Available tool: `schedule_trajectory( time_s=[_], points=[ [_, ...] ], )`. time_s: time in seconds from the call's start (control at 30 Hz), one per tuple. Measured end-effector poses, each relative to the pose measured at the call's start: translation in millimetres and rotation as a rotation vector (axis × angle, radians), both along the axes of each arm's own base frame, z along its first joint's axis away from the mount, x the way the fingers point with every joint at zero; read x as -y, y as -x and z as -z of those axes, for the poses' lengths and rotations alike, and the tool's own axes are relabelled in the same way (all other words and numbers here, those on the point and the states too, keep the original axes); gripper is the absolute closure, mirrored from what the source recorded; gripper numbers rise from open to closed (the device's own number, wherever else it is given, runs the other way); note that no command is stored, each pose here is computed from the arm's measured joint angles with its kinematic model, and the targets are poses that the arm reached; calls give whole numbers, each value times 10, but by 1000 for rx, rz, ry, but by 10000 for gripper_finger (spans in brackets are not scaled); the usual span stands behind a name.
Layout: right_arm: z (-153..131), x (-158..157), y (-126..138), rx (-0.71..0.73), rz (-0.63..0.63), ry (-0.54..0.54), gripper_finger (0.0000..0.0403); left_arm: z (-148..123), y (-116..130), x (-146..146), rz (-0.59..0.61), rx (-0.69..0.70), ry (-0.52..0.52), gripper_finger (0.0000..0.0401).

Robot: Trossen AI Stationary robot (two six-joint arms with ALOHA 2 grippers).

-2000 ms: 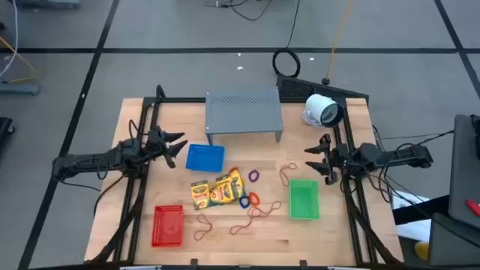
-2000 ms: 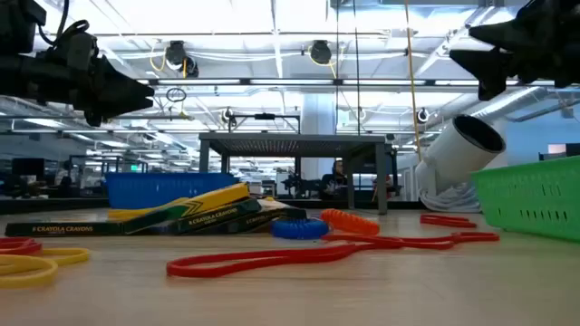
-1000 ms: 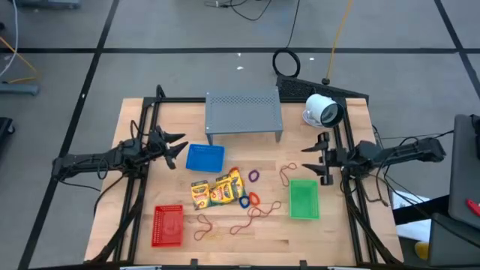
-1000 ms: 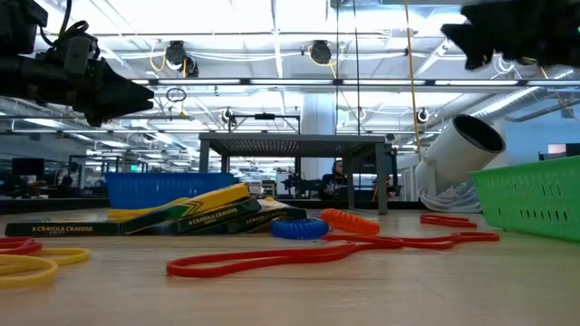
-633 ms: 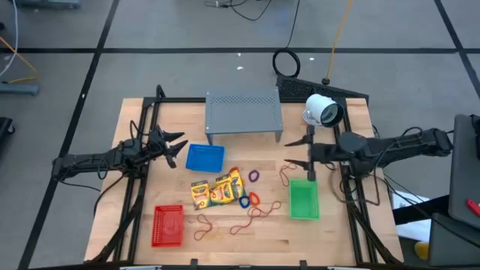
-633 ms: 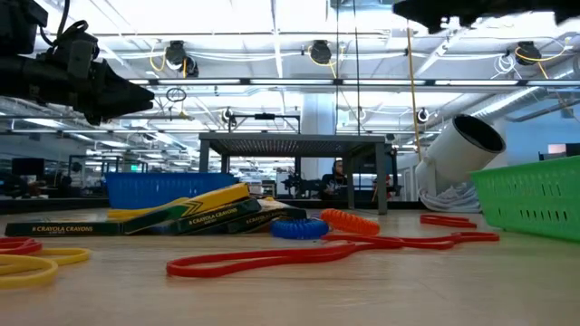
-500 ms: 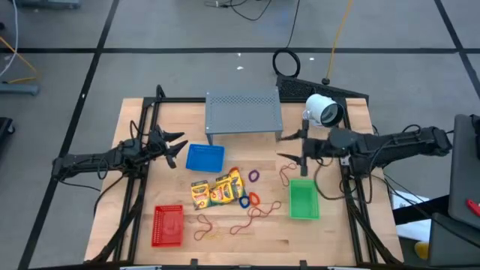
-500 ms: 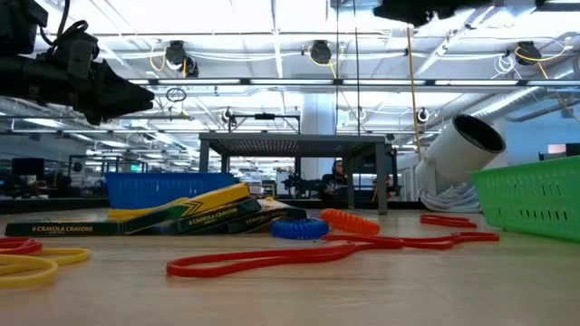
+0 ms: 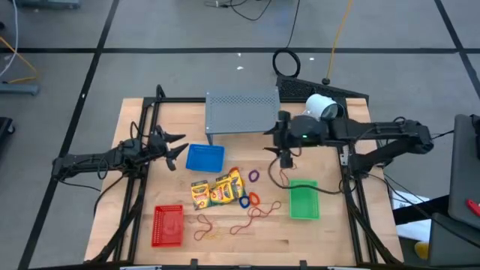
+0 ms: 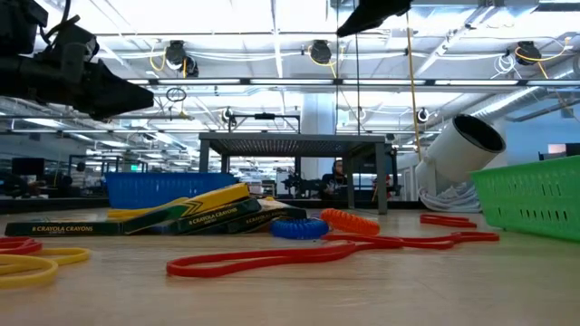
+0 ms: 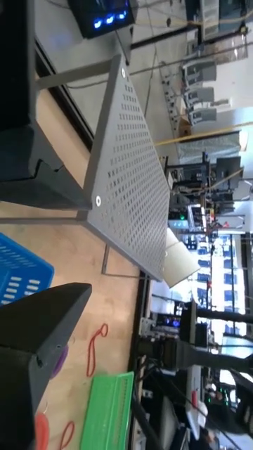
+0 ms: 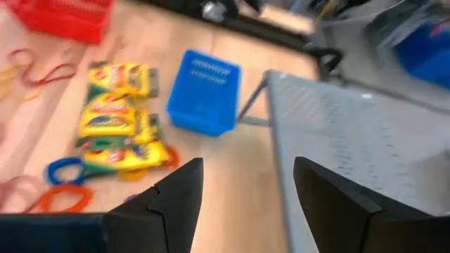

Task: Pick & Place Office Desk Supplies
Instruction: Put the purple spiral keychain into the red bin

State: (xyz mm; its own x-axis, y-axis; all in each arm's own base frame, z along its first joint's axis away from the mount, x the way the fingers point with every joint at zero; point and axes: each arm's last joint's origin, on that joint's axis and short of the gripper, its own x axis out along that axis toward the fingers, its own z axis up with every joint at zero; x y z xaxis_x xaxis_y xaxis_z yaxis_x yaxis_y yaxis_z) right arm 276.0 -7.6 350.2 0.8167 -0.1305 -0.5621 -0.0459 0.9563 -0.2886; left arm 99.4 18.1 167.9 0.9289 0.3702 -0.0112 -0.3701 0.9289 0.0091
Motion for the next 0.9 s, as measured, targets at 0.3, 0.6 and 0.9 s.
schedule_trajectory(
  time_s=[0.3, 0.6, 0.9],
  points=[
    [82, -25, -414, -250, -129, -105, 190, -3, -1, 2, 7, 8, 9, 215],
    [559, -66, -710, -511, -203, -251, 190, -4, 5, -12, -45, 14, 16, 215],
    [1012, -278, -909, -669, -252, -268, 190, 2, 7, -16, -61, 17, 36, 215]
  ],
)
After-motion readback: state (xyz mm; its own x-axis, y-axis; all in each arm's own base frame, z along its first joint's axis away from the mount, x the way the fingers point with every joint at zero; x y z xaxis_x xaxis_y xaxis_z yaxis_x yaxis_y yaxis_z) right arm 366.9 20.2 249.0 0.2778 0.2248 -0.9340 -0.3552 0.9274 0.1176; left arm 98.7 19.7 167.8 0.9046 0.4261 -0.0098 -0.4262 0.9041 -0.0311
